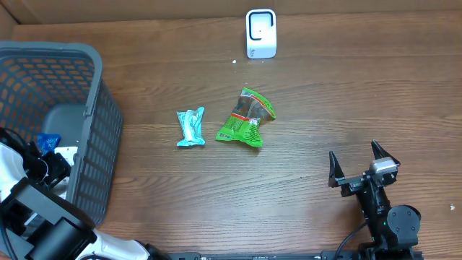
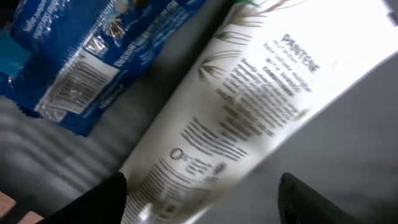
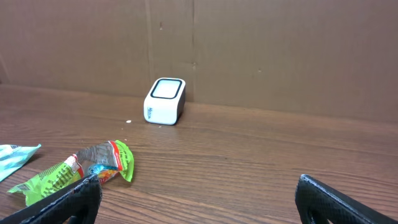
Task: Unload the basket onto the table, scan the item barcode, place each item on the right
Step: 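Reach the left gripper back into the basket toward the white tube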
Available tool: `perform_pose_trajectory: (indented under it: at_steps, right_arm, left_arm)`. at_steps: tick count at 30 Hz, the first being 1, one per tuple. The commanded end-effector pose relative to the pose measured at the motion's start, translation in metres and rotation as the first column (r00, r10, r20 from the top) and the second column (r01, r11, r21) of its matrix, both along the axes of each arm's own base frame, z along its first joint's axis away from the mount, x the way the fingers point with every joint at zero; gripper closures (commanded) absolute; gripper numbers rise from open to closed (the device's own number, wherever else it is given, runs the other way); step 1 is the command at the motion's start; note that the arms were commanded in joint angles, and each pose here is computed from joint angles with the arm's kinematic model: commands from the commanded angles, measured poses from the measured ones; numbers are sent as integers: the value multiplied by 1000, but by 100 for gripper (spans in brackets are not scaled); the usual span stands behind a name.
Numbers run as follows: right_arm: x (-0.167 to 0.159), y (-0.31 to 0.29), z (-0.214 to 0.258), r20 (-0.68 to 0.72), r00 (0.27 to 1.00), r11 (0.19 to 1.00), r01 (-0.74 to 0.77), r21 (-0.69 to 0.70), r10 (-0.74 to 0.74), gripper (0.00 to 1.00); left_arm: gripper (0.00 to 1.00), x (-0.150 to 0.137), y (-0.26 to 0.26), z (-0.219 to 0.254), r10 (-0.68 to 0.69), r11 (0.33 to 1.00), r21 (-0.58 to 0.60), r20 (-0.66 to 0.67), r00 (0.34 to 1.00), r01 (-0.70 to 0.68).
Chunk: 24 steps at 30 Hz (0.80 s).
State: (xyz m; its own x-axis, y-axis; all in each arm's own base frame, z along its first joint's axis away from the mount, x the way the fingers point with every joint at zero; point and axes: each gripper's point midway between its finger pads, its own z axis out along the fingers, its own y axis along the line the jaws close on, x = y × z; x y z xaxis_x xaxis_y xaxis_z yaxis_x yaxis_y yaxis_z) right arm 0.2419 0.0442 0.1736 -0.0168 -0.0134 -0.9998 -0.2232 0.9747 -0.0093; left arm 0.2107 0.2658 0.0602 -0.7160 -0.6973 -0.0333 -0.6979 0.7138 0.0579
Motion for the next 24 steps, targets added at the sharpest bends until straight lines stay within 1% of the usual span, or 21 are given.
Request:
perform_pose_trajectory:
  at_steps: [1,7,11,13,14,15,16,18,19,20,24]
  right_arm:
    - [0,-1,-1,5,1000,1000,2,0,-2,0]
    - [0,-1,-1,5,1000,1000,2,0,-2,0]
    - [0,-1,-1,5,1000,1000,2,0,-2,0]
    - [0,-1,-1,5,1000,1000,2,0,-2,0]
    - [0,-1,-1,5,1000,1000,2,0,-2,0]
    - [0,-1,-1,5,1000,1000,2,0,-2,0]
    - [0,-1,-1,5,1000,1000,2,0,-2,0]
    - [0,-1,-1,5,1000,1000,2,0,-2,0]
    - [0,-1,-1,5,1000,1000,2,0,-2,0]
    - [0,-1,-1,5,1000,1000,2,0,-2,0]
    - [0,-1,-1,5,1000,1000,2,0,-2,0]
  left_arm:
    - [33,-3,3,-11,-25,1000,4,-37,999,25]
    - [36,8,-5,-19,-64,998,15,-31,997,65]
    - [43,11,-12,-28,-89,996,16,-39,995,90]
    - [53,9,-15,-32,-95,995,21,-52,994,97]
    - [59,8,-15,-34,-97,995,22,-58,994,98]
    - [69,7,-17,-37,-96,995,19,-59,994,98]
    - [73,7,-18,-38,-83,996,19,-59,995,85]
    - [88,7,-19,-38,-56,998,20,-57,997,57]
    - [93,7,-19,-38,-36,999,22,-56,998,37]
    - [96,7,-19,-38,-25,999,23,-55,998,26]
    - [96,10,-19,-36,13,1000,19,-39,999,-12]
